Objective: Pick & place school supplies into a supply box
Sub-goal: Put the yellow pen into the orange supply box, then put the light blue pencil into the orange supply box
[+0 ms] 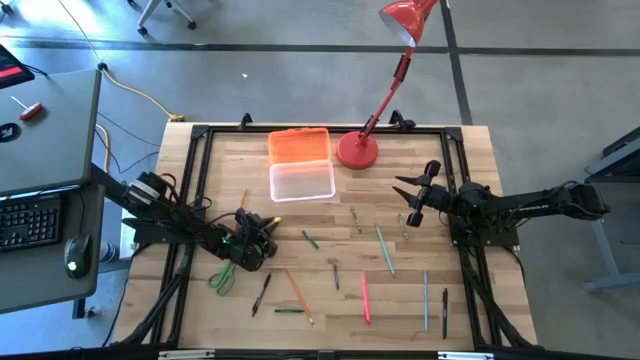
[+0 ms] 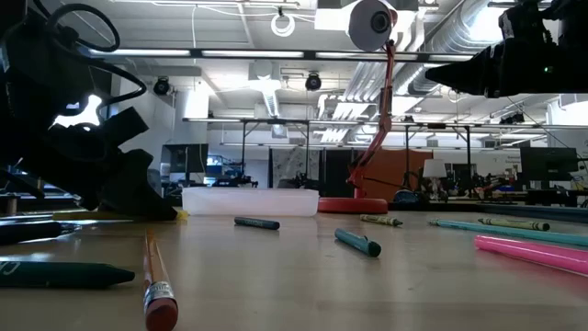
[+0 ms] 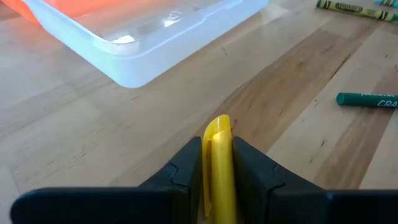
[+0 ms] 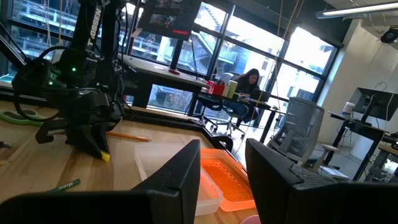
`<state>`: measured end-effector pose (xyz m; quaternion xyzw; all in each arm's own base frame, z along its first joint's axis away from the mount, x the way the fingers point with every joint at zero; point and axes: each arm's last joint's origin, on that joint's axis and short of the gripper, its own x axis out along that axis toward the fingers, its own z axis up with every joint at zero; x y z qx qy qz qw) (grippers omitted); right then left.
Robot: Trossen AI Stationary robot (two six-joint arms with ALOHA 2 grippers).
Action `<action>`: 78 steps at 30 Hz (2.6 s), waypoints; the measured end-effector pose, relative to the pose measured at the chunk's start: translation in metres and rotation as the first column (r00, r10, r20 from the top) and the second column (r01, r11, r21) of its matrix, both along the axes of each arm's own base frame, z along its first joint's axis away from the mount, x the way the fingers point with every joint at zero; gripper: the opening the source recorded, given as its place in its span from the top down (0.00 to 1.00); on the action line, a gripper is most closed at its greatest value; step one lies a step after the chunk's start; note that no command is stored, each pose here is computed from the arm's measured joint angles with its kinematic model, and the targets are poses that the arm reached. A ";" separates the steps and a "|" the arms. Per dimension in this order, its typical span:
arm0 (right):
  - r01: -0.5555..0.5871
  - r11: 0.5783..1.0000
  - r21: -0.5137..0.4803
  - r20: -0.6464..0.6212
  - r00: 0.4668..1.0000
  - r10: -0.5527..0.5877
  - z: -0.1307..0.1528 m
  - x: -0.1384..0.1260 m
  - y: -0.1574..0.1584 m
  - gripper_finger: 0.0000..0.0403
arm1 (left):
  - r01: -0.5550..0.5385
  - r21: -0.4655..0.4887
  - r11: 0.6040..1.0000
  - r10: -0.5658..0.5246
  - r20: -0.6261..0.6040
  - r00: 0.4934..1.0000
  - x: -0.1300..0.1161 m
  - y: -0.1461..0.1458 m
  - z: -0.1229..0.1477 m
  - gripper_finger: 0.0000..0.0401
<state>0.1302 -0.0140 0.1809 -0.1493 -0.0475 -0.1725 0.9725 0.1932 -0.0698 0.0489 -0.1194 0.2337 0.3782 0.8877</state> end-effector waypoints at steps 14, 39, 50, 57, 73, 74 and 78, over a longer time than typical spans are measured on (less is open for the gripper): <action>0.000 1.000 0.000 -0.005 1.000 0.000 0.000 0.000 0.000 0.73 | 0.002 0.006 1.000 -0.002 0.107 0.994 0.014 -0.005 0.004 0.85; -0.041 0.998 0.047 -0.006 0.999 0.041 -0.003 0.002 0.001 0.73 | 0.378 0.142 0.915 -0.372 -0.072 0.926 0.131 0.160 0.103 0.82; 0.013 0.994 0.105 -0.093 0.996 -0.003 -0.014 0.007 -0.001 0.73 | 0.399 0.006 0.917 -0.395 -0.136 0.909 0.119 0.185 0.083 0.75; 0.025 0.960 0.278 -0.125 0.992 0.010 -0.026 0.013 -0.001 0.73 | 0.377 0.017 0.926 -0.371 -0.148 0.917 0.119 0.186 0.083 0.62; 0.182 0.922 0.341 -0.488 0.873 0.008 -0.035 0.055 0.062 0.73 | 0.292 0.149 0.945 -0.312 0.136 0.940 0.131 0.191 0.108 0.64; 0.191 0.917 0.351 -0.493 0.870 0.008 -0.037 0.056 0.067 0.73 | 0.289 0.145 0.946 -0.309 0.143 0.940 0.131 0.191 0.109 0.65; 0.240 0.875 0.420 -0.469 0.883 -0.017 -0.043 0.060 0.084 0.73 | 0.280 0.125 0.952 -0.297 0.158 0.942 0.130 0.191 0.108 0.66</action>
